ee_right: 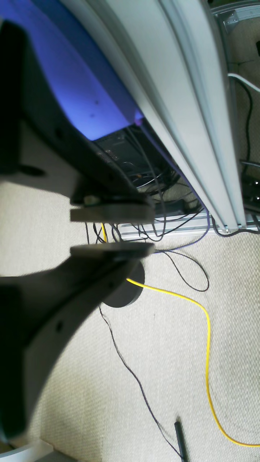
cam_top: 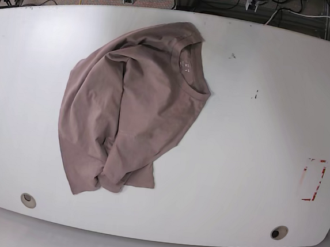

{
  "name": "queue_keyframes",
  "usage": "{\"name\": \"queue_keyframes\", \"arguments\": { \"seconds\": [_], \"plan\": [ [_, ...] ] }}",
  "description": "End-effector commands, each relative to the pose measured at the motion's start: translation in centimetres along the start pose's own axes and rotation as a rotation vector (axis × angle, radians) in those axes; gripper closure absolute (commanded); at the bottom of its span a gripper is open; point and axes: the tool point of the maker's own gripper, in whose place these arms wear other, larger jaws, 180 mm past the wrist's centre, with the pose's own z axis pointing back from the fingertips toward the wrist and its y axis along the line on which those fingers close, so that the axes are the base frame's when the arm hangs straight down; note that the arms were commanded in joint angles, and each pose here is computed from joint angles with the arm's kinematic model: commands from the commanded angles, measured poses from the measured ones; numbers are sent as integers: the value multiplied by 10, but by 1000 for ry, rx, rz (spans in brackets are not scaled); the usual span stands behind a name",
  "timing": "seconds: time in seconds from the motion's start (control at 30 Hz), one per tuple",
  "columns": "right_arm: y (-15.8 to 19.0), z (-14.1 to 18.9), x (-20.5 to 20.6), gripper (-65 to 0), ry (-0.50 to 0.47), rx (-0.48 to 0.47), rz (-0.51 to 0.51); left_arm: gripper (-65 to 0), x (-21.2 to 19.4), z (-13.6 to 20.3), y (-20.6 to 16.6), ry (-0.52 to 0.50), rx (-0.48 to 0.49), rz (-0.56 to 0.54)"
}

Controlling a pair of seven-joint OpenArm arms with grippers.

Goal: Fold the T-shirt properly

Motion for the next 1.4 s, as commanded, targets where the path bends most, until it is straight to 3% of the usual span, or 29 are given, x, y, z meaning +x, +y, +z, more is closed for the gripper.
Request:
{"name": "queue_keyframes", "arguments": {
  "seconds": [0.0, 0.77, 1.07, 1.37],
  "plan": [
    [-2, 1, -2, -94, -2, 2, 1, -331, -4, 1, 1, 3, 2, -1],
    [-2, 1, -2, -94, -1, 2, 4, -331, -3, 1, 1, 0, 3, 5],
    [-3, 2, -1, -87, -8, 0, 3, -331, 16, 4, 3, -91, 10, -11],
    [1, 16, 9, -87, -91, -17, 25, -328, 20, 12, 7, -150, 21, -32]
  ]
}}
